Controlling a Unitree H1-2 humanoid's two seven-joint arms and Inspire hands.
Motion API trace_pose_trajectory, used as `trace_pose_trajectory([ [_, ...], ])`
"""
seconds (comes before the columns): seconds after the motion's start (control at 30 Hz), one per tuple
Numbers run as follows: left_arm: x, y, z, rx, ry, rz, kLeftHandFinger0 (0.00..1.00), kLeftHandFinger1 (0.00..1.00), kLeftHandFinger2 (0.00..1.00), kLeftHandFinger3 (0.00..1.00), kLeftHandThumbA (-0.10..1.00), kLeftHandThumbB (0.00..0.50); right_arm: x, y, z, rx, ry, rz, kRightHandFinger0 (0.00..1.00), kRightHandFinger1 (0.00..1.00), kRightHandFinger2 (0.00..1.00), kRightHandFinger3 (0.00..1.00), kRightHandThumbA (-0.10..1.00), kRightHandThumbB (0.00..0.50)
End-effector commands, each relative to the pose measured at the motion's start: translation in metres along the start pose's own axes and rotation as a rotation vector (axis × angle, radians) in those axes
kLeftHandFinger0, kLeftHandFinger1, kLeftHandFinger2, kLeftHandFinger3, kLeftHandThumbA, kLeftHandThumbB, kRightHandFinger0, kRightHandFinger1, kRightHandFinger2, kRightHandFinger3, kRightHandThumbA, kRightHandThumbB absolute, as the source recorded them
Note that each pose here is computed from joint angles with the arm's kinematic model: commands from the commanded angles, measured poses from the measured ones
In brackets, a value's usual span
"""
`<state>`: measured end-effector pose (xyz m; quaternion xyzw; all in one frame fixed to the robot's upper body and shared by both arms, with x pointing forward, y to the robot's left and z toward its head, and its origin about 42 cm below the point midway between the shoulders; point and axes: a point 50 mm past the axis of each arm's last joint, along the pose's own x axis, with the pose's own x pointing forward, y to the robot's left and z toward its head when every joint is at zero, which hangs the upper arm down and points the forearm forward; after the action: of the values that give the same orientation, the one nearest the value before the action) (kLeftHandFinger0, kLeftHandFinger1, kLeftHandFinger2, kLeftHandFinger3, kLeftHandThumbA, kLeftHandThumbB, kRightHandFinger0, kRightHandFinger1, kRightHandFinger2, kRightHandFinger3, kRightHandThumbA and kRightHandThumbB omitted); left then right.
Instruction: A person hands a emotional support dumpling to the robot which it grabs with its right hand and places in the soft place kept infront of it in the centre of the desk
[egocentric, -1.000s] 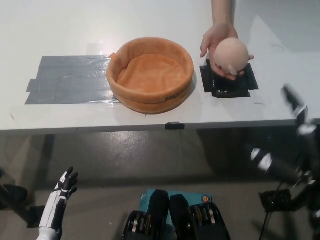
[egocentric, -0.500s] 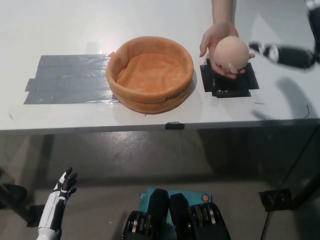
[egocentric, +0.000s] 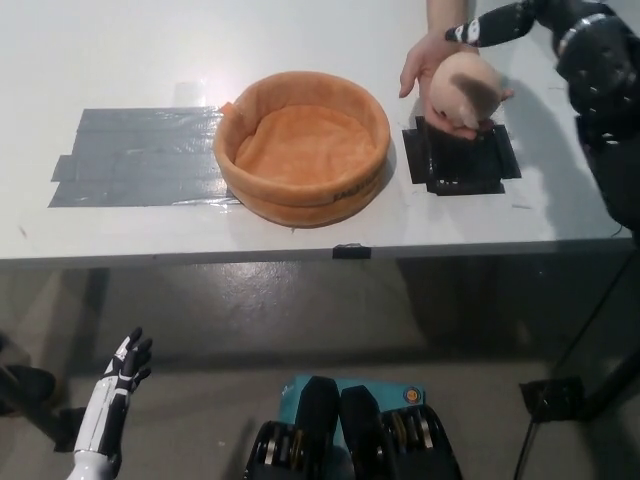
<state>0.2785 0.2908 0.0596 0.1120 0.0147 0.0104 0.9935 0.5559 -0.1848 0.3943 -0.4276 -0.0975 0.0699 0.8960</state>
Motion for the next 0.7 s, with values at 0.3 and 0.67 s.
trace_pose_trajectory([
  [0.3, -0.004, -0.002, 0.011, 0.003, -0.059, -0.011, 1.00, 1.00, 1.00, 1.00, 1.00, 0.500, 0.022, 0.037, -0.008, 0.053, 0.125, 0.094, 1.00, 1.00, 1.00, 1.00, 0.95, 0.373],
  [0.67, 0.001, -0.001, 0.015, -0.001, -0.072, -0.009, 1.00, 1.00, 1.00, 1.00, 1.00, 0.497, 0.025, 0.045, -0.031, 0.005, 0.211, 0.116, 1.00, 1.00, 1.00, 1.00, 0.99, 0.392],
])
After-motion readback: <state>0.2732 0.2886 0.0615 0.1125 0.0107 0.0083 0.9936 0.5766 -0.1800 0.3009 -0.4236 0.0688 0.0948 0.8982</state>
